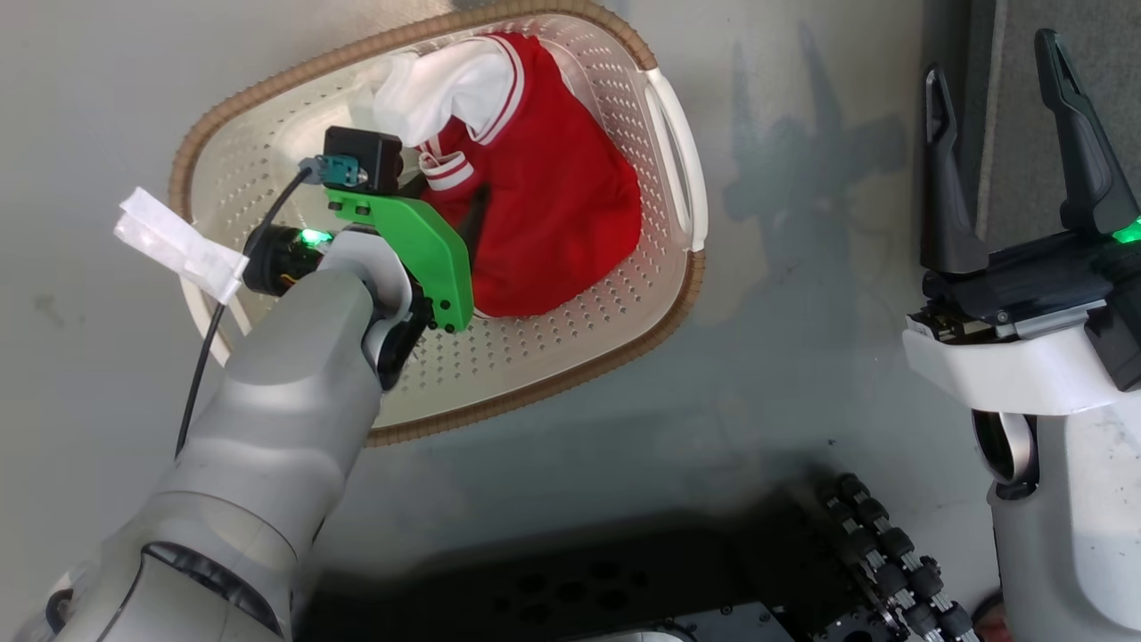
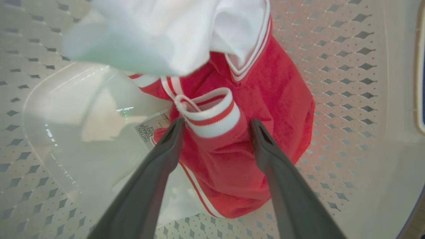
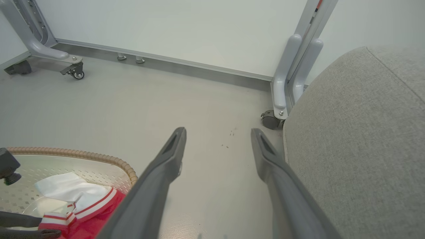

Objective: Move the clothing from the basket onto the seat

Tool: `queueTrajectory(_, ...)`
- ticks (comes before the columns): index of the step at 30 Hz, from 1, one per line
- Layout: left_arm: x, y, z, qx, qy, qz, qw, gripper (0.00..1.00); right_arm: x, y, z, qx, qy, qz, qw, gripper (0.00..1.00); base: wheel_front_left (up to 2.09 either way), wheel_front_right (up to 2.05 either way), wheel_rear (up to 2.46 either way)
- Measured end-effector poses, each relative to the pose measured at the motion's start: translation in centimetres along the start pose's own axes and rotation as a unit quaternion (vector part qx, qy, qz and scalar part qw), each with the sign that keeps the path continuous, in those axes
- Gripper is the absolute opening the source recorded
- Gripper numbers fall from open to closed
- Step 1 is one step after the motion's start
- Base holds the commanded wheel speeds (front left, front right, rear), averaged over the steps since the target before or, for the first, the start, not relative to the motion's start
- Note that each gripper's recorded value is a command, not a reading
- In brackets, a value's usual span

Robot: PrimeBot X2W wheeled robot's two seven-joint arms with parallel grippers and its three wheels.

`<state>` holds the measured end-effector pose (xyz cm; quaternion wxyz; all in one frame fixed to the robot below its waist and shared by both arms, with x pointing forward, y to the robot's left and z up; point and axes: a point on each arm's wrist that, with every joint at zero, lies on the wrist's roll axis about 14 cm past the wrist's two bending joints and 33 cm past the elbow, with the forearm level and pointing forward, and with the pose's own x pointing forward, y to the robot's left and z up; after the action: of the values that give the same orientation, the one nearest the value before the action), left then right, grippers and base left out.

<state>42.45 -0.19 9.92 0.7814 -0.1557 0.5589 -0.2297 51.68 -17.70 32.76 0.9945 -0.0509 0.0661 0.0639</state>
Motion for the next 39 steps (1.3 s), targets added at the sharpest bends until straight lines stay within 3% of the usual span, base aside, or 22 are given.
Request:
queueTrajectory(17,2.5,1.4,-2.6,0.004,0.05,0.008,0.999,1.0,-0.1,-0.1,-2.1,-0.005,0.02,0.001,1.0,1.0,0.0,0.0,0.0)
queueTrajectory(27,3.2,0.5,-3.8,0.004,0.071,-0.008,0.997,1.0,0.0,-0.9,-2.2,-0.006,0.019,-0.01,1.0,1.0,0.0,0.0,0.0)
queueTrajectory(28,3.3,0.3,-3.9,0.009,0.074,-0.012,0.997,0.4,0.0,-1.0,-2.2,-0.007,0.018,-0.011,1.0,1.0,0.0,0.0,0.0)
queueTrajectory(29,3.3,0.2,-3.9,0.012,0.074,-0.014,0.997,0.0,0.0,-1.0,-2.2,-0.007,0.018,-0.012,1.0,1.0,0.0,0.0,0.0)
queueTrajectory(39,3.0,-1.6,-1.9,0.044,0.021,-0.045,0.998,0.0,0.4,-1.2,-1.3,-0.008,0.004,-0.014,1.0,1.0,0.0,0.0,0.0)
